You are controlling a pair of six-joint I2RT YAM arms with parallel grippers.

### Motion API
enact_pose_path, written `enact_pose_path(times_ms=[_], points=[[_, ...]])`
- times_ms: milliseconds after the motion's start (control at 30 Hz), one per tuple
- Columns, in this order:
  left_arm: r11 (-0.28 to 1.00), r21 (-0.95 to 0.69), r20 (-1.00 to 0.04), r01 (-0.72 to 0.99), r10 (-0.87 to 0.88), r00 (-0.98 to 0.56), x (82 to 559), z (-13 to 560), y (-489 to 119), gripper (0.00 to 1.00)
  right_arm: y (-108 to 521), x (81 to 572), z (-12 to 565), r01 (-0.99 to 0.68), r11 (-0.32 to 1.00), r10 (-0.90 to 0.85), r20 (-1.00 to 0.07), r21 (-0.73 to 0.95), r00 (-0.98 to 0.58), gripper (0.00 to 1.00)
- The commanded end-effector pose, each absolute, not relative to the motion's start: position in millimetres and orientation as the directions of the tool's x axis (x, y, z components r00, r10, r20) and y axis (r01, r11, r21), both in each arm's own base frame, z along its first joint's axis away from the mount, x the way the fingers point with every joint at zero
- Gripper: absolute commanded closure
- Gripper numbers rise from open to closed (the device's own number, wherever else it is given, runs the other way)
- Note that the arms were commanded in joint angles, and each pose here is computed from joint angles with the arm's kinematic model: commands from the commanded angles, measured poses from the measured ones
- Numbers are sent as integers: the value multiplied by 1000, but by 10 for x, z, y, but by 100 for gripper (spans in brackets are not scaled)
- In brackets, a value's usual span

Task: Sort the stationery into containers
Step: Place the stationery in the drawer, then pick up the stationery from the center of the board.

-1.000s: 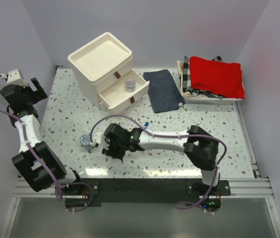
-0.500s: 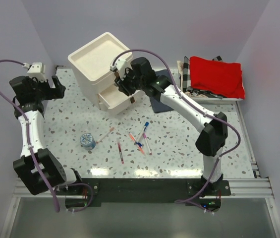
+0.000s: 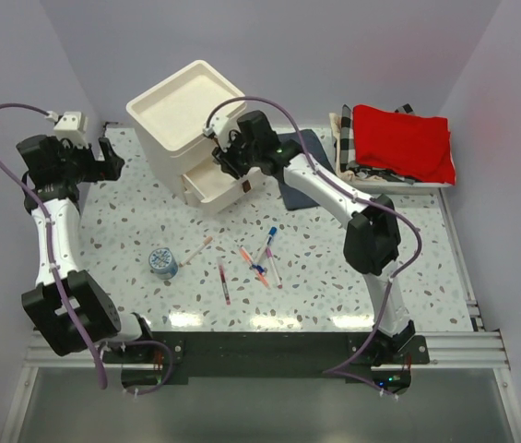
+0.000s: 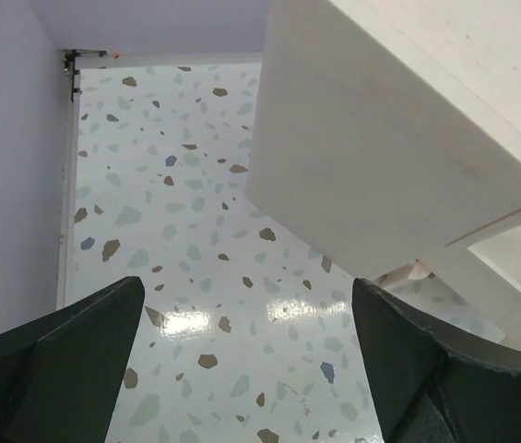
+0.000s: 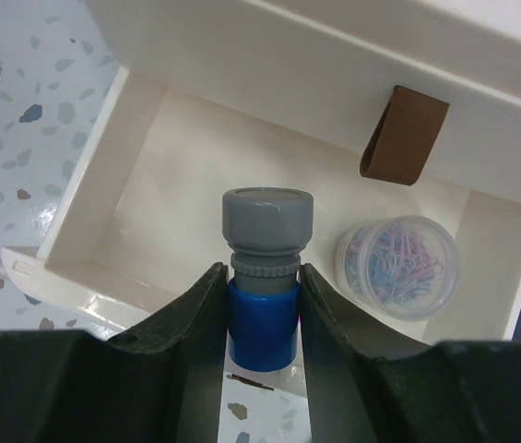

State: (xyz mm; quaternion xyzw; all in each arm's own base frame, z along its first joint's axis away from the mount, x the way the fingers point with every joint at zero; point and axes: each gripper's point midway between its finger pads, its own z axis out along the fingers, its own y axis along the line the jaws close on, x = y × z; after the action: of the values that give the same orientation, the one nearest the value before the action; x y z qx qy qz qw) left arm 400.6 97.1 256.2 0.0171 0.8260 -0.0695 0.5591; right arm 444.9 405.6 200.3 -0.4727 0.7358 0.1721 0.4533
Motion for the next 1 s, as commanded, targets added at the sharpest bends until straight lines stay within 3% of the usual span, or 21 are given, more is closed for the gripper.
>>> enact_pose_path(times_ms=[0,33,167,233,400,467,600,633,767,967], points=[[979,-135,-927,149,-72,-368,3941,2557,838,0,4151,4564,2088,-829,505,-543,-835,-241,-88,63],[981,-131,-930,146,-70,-361,3920,2595,839,0,4132,4574,2048,-826,512,-549,-830,-238,-101,53],[990,-72,-952,122,-32,-304,3811,2908,848,0,4023,4623,2024,-792,556,-563,-815,-251,-137,30],[993,-30,-962,115,3,-273,3752,2984,853,0,3945,4602,2152,-776,571,-543,-832,-268,-112,25],[998,-2,-971,57,12,-240,3673,3225,910,0,3870,4301,2818,-789,571,-411,-911,-226,-36,23],[999,0,-969,44,11,-247,3650,3260,923,0,3934,3911,2984,-881,434,-373,-928,-191,17,24],[998,17,-944,-55,-2,-331,3552,3052,1090,0,3927,3013,2522,-986,46,-447,-886,-158,121,23],[997,13,-939,-75,-14,-345,3528,3010,1117,0,3918,2930,2461,-982,-7,-461,-871,-191,173,17],[994,-2,-961,-107,-32,-275,3599,3171,1169,0,4106,2394,2093,-959,-232,-532,-803,-165,267,15],[973,-216,-964,-79,-226,-138,3816,3603,1347,0,4526,1893,1704,-837,-488,-555,-653,-246,515,13]])
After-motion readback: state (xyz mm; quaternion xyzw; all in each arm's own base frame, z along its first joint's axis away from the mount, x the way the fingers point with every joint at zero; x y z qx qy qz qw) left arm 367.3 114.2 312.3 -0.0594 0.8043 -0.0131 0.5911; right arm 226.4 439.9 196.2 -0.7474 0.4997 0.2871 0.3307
